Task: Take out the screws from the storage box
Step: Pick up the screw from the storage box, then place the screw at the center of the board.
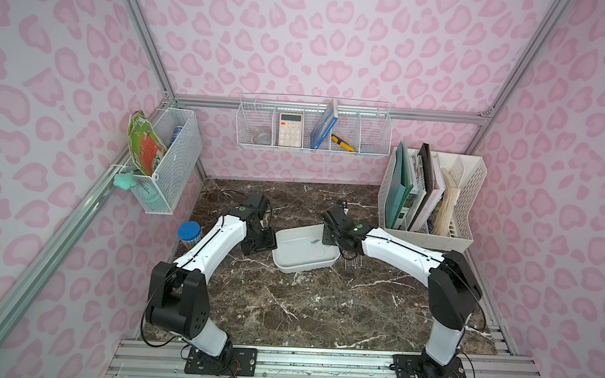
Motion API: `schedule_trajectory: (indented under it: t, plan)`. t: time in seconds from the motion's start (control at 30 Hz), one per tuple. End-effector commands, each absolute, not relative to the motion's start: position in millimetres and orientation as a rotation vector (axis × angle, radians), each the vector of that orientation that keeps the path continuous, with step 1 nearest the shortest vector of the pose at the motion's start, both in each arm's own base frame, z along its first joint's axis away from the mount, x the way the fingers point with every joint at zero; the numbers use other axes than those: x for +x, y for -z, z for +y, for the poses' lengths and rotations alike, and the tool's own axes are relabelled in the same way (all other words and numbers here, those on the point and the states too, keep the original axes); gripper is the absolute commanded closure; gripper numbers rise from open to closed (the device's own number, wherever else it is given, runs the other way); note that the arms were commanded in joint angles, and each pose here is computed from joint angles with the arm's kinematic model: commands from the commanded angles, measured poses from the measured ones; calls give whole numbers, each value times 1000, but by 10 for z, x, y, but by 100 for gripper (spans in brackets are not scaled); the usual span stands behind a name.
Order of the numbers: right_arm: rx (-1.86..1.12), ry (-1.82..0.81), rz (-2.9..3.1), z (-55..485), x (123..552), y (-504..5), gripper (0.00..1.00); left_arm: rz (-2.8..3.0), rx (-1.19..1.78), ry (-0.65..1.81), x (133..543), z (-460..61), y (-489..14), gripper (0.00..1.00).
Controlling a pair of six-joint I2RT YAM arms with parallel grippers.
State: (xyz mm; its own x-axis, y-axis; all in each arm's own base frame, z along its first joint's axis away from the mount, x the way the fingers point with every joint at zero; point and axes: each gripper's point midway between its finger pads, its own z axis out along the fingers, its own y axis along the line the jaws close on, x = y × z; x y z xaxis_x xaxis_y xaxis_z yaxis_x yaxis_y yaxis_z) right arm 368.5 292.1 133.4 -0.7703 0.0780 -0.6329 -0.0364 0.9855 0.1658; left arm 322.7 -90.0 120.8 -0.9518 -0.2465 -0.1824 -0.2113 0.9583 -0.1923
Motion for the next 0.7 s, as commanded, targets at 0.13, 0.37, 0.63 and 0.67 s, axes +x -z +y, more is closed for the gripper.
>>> schedule_trajectory:
  t: [0.13, 0.37, 0.63, 0.67]
  plan:
    - [130, -178, 2448, 2328, 3463, -1110, 92, 2951, -335, 276, 3205, -946, -1137, 33]
    - [112, -260, 2483, 2256, 3306, -757, 90, 2968, -329, 251, 3201, -925, -1097, 34]
    - [81, -356, 2482, 2410, 3332, -627, 89, 2966, -311, 200, 3204, -865, -1120, 33]
    - [76, -356, 2483, 2421, 3340, -612, 89, 2966, -311, 202, 3206, -867, -1121, 33]
